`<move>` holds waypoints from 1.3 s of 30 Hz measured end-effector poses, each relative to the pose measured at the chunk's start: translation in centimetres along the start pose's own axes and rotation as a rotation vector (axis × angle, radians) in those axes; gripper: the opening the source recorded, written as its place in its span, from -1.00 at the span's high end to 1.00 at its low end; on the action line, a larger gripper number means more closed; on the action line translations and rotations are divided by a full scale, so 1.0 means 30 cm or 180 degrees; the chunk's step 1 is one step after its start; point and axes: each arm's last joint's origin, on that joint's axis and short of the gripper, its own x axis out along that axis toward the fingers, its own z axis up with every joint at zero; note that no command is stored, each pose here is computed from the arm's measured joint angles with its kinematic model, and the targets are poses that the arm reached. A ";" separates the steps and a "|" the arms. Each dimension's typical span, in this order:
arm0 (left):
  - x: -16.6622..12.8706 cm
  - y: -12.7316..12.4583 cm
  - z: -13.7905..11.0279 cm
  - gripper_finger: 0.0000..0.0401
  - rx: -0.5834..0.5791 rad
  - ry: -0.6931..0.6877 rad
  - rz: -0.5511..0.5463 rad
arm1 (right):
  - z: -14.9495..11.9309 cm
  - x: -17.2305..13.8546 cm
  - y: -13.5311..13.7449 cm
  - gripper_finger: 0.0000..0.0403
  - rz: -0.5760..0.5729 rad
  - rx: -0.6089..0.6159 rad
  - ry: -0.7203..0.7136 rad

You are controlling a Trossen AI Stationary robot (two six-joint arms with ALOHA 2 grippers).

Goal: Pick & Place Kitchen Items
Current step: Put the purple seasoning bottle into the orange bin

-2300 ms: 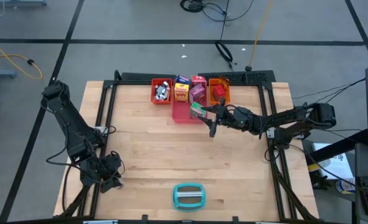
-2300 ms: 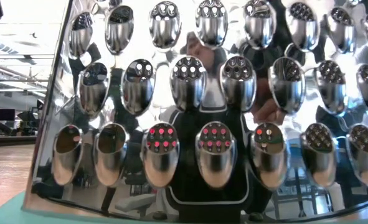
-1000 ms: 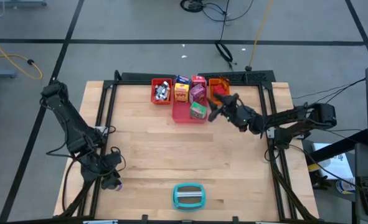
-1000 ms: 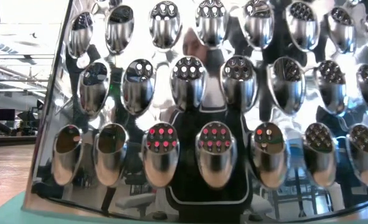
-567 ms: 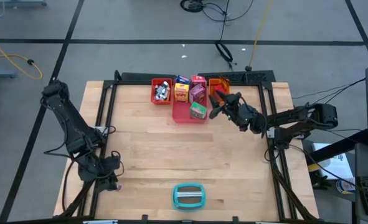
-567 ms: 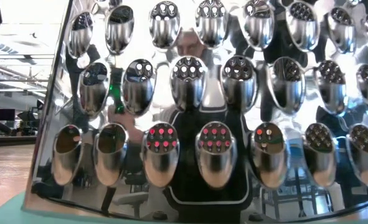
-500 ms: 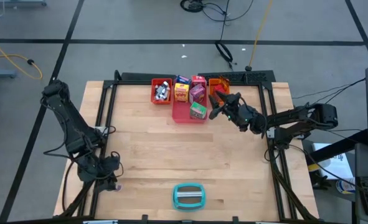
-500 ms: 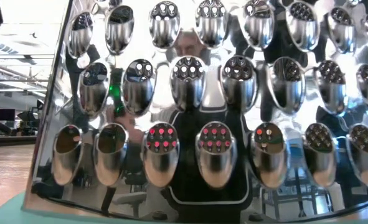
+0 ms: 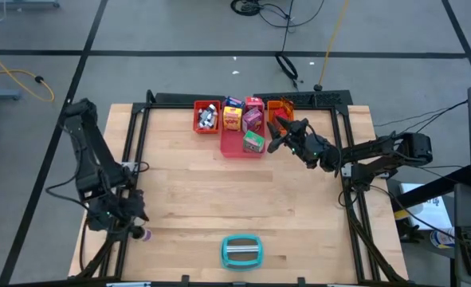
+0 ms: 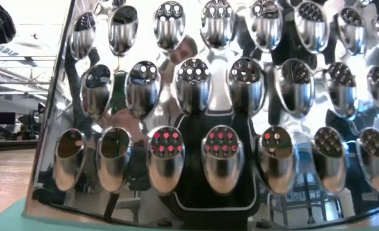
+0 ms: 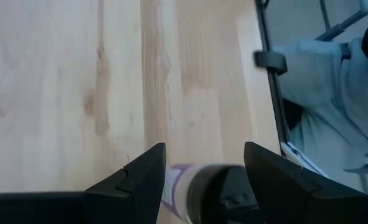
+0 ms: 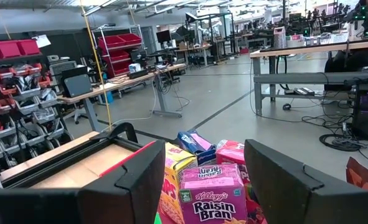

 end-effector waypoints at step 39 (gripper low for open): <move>-0.033 0.015 -0.221 -0.08 0.0737 -0.0889 -0.0368 | 0.000 0.000 0.000 -0.04 0.0001 0.0000 0.0000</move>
